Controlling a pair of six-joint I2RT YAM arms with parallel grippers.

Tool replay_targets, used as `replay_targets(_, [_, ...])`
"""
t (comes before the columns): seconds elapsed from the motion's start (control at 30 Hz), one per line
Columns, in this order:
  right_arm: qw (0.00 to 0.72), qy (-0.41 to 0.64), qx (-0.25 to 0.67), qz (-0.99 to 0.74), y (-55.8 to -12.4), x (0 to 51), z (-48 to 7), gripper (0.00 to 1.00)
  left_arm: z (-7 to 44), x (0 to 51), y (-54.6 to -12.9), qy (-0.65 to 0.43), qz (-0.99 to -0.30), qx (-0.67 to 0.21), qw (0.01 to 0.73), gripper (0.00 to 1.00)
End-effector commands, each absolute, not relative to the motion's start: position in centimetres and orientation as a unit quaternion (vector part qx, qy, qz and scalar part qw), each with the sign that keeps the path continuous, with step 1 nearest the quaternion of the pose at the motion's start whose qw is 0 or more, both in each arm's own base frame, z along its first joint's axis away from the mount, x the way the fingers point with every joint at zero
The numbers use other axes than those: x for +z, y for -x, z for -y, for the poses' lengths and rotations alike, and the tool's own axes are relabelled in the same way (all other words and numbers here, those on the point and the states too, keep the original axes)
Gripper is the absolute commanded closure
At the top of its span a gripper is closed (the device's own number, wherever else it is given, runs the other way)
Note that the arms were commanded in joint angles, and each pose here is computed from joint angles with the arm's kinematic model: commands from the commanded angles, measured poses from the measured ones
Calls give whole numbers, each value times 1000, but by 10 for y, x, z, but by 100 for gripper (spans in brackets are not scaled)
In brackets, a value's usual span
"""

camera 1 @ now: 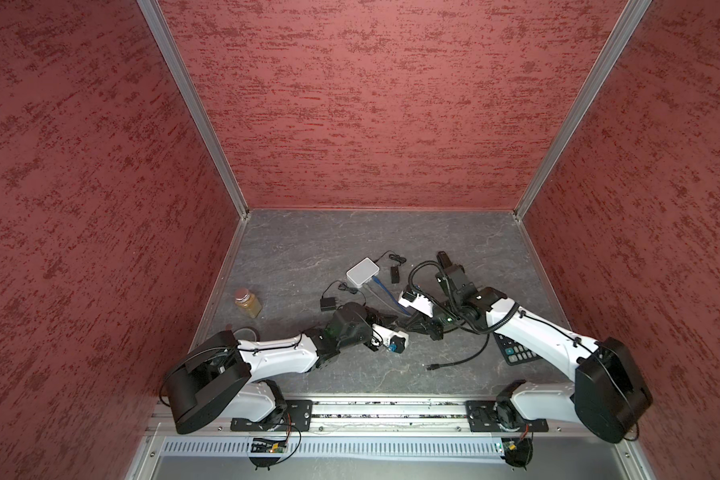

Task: Insert the plug into the switch port

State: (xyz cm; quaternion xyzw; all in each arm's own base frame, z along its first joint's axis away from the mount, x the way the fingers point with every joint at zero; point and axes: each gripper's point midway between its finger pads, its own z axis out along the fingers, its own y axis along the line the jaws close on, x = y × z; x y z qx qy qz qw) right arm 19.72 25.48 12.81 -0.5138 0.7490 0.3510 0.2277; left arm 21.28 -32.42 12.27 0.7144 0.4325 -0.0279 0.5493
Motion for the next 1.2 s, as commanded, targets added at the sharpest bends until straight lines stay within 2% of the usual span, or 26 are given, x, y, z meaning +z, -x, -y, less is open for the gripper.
replay_targets(0.0, [250,524,360,-730,-202,144,-261,100,326,123,-211,-717,-428,-38,549,86])
replay_targets(0.07, [257,523,354,-731,-206,143,-261,100,327,125,-211,-715,-429,-43,550,92])
replay_targets(0.17, [273,525,354,-724,-209,144,-263,95,327,126,-210,-713,-438,-57,544,94])
replay_targets(0.27, [297,525,346,-718,-214,144,-264,82,326,126,-211,-705,-451,-70,542,94])
replay_targets(0.4, [362,531,316,-699,-224,149,-261,69,321,122,-210,-693,-478,-100,531,94])
replay_targets(0.6, [485,604,277,-568,-202,171,-258,60,307,117,-206,-658,-524,-164,515,94])
replay_targets(0.7, [518,620,254,-531,-196,175,-255,54,301,119,-204,-643,-534,-183,517,94])
replay_targets(1.0, [497,649,248,-520,-185,163,-269,54,293,123,-203,-637,-553,-204,497,94])
replay_targets(1.17, [504,634,258,-526,-194,160,-283,57,295,124,-200,-638,-551,-215,494,94])
